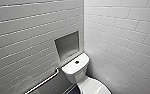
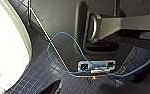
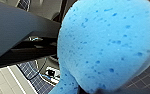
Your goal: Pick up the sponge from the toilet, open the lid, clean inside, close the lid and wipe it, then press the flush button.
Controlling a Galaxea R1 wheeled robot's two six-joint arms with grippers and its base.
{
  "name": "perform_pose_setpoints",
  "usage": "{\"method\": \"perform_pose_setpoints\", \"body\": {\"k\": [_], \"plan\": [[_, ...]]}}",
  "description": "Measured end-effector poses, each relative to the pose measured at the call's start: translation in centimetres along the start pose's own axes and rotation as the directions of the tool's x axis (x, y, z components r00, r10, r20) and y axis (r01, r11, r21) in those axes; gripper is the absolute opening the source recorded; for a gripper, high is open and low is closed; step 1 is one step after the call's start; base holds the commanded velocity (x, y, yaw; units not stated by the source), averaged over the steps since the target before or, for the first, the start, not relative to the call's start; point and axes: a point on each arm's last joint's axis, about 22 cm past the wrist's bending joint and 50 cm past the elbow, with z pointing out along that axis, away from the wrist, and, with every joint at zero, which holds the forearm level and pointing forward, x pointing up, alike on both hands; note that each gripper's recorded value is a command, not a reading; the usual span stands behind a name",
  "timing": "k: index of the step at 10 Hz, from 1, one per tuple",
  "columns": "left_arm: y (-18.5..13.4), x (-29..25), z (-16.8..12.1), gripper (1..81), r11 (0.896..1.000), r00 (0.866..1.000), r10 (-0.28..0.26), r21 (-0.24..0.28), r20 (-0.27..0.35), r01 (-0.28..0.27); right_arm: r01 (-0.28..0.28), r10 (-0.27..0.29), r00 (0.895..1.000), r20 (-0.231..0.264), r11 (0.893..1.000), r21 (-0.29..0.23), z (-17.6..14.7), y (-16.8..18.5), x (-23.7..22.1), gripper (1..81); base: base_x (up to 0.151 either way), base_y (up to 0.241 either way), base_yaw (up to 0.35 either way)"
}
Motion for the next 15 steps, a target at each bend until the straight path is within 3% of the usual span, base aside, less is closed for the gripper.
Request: {"method": "perform_pose_setpoints", "body": {"k": [4,6,7,10,12,13,15], "plan": [[-1.1,-4.3,0.8,81.1,0.999,0.999,-0.012,0.039,0.051,0.010,-0.028,0.030,0.997,-0.069,0.999,0.031,-0.9,1.5,5.5,1.0,0.000,0.000,0.000],[-0.6,-5.2,1.1,81.1,0.999,0.998,-0.004,0.034,0.062,0.002,-0.063,0.076,0.992,-0.100,0.990,0.126,-2.7,0.3,9.4,1.0,0.000,0.000,0.000],[-0.4,-5.2,1.2,81.1,1.000,0.998,-0.002,0.031,0.060,0.000,-0.065,0.081,0.990,-0.117,0.988,0.140,-3.5,0.7,11.0,1.0,0.000,0.000,0.000],[0.1,-5.3,1.4,81.1,0.999,0.998,0.026,0.029,0.063,-0.028,-0.106,0.132,0.969,-0.210,0.986,0.132,-9.7,7.7,19.1,1.0,0.000,0.000,0.000],[0.8,-4.9,1.6,81.1,0.999,0.998,0.034,0.022,0.059,-0.036,-0.097,0.147,0.953,-0.264,0.976,0.193,-12.9,6.5,25.5,1.0,0.000,0.000,0.000],[1.0,-4.8,1.8,81.1,0.999,0.997,0.041,0.021,0.062,-0.042,-0.079,0.147,0.939,-0.311,0.972,0.222,-14.4,5.6,29.8,1.0,0.000,0.000,0.000],[0.9,-5.4,2.0,81.1,0.999,0.996,0.034,0.022,0.088,-0.036,-0.084,0.165,0.924,-0.344,0.968,0.238,-16.3,6.8,34.5,1.0,0.000,0.000,0.000]]}}
